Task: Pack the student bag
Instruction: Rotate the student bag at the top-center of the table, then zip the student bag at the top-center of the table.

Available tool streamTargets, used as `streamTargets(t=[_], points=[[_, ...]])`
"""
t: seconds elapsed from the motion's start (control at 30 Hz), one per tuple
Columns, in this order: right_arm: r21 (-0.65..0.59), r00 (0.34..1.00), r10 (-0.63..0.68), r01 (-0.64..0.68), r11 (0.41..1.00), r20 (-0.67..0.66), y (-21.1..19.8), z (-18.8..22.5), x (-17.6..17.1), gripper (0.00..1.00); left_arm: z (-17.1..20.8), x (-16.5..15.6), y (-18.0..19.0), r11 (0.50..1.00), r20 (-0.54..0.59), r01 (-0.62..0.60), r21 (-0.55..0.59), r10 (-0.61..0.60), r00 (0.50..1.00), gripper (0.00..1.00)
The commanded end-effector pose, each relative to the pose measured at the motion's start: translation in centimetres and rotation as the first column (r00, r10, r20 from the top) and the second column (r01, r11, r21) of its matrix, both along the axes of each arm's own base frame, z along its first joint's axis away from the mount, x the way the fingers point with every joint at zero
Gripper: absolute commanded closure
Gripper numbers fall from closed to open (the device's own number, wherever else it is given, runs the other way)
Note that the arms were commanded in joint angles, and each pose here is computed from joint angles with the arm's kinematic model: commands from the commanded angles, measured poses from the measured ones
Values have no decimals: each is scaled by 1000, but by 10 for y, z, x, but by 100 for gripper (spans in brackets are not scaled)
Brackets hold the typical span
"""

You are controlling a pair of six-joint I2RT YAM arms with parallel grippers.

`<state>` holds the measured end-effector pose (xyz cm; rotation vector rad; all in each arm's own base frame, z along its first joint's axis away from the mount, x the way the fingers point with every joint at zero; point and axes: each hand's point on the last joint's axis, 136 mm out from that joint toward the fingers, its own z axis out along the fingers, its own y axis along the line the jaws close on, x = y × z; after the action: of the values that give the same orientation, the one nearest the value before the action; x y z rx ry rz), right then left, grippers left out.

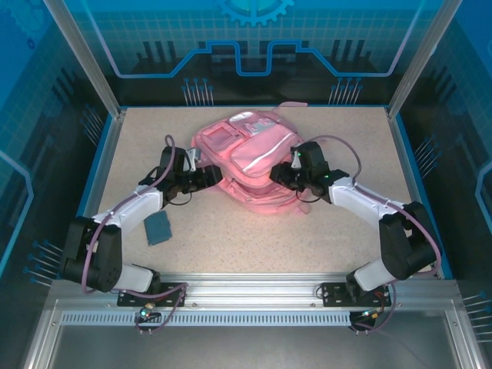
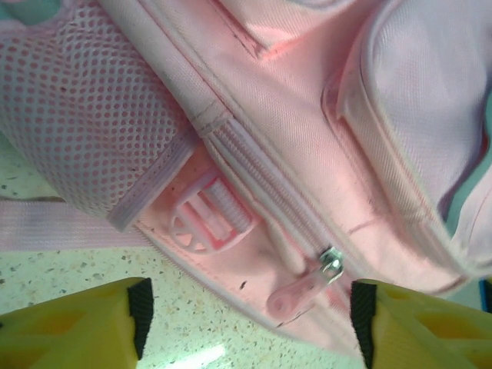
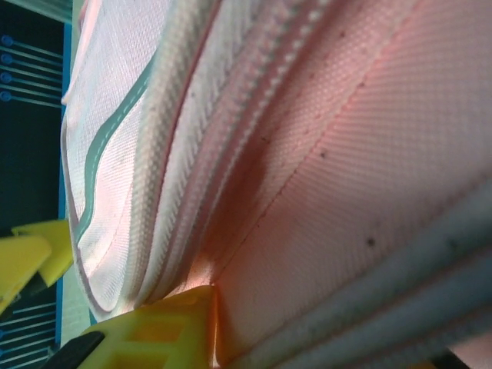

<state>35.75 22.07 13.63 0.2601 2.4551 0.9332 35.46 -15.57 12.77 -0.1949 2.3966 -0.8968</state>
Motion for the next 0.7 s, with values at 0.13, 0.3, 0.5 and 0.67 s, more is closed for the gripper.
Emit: streamTargets(t=[0.13,0.3,0.5,0.67], points=[[-18,997,25,-24,1000,71,-16,30,22,61,2,-13,-39,973,127,199,114,-213,969,42],[-1,997,37,-37,999,61,-20,33,17,57,-6,-17,-59,958,122,257,125,-272,955,47],[30,998,56,-57,998,40,-17,31,14,61,-15,-8,-71,957,108,266,111,-278,954,54],[43,998,63,-64,997,32,-15,30,14,63,-13,2,-79,956,131,277,96,-288,949,58]])
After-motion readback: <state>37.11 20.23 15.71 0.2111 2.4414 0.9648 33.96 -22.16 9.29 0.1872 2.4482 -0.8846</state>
